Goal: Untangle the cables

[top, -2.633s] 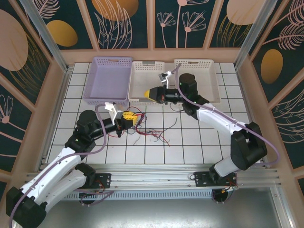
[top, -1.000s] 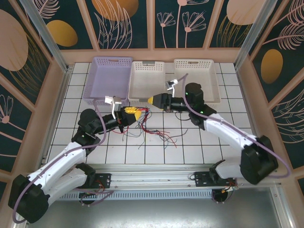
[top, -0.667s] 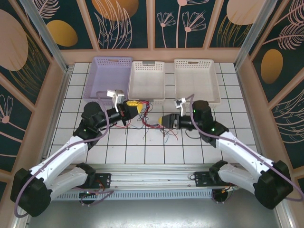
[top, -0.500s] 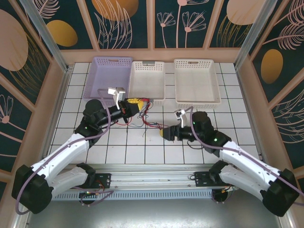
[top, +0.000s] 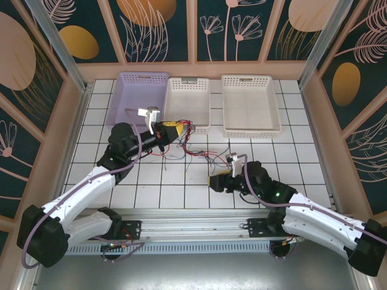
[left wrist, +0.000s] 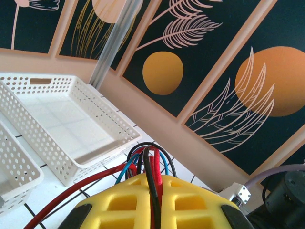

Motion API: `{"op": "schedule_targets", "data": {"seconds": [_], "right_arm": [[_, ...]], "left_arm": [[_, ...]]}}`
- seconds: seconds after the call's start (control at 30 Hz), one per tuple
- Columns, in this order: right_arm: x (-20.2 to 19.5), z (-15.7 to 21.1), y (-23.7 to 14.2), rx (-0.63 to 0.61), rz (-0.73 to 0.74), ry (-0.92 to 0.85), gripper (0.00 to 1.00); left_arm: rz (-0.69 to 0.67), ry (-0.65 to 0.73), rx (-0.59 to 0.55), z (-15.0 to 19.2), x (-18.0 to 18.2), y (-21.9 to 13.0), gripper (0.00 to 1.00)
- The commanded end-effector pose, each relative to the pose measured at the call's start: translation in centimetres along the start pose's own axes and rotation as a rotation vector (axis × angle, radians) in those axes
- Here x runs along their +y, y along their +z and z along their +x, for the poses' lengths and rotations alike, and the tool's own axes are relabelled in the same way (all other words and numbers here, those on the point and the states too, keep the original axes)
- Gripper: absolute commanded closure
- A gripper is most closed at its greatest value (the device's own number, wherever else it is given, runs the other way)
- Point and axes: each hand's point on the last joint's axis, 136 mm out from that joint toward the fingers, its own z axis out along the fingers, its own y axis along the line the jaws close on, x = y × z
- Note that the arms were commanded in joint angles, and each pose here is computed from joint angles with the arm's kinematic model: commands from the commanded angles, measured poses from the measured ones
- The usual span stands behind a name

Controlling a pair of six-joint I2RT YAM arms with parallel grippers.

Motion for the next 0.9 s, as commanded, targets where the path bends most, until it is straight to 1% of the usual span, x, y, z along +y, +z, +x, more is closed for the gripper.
{"op": "schedule_targets", "data": {"seconds": [0.0, 0.07, 0.17, 0.37, 0.47, 0.67, 0.77, 0.83, 0.87], "right_arm": [[-1.9, -2.5, -0.2, -0.156, 0.132, -0.002, 0.34], [-2.6, -3.1, -0.3, -0.201, 0.179, -0.003, 0.33], [-2.9, -3.9, 0.0, -0.243, 0.198, -0.021, 0.33], [-2.3, -3.8, 2.1, -0.23, 0.188, -0.077, 0.33], [-2.8, -4.1, 2.9, -0.228, 0.239, -0.1, 0.34], [-4.0, -5.7, 3.5, -0.302, 0.342, -0.133, 0.35], [-4.6, -6.3, 3.9, -0.328, 0.392, -0.144, 0.39], [-4.9, -6.6, 4.0, -0.343, 0.42, -0.159, 0.45], [-5.1, -6.8, 4.0, -0.351, 0.438, -0.162, 0.49]], "left_arm": [[0.0, -0.041, -0.037, -1.7, -0.9, -0.1, 1.0], [-0.003, -0.062, -0.036, -1.6, -0.9, -0.2, 1.0], [-0.014, -0.089, -0.039, -1.5, -0.8, -0.5, 1.0], [-0.01, -0.14, -0.04, -1.6, -0.9, -0.4, 1.0], [0.003, -0.154, -0.044, -1.8, -1.2, -0.5, 1.0], [0.029, -0.194, -0.052, -1.9, -1.6, -0.6, 1.0], [0.046, -0.208, -0.055, -2.0, -2.0, -0.8, 1.0], [0.058, -0.219, -0.057, -2.1, -2.3, -1.0, 1.0], [0.068, -0.224, -0.059, -2.1, -2.6, -1.1, 1.0]]}}
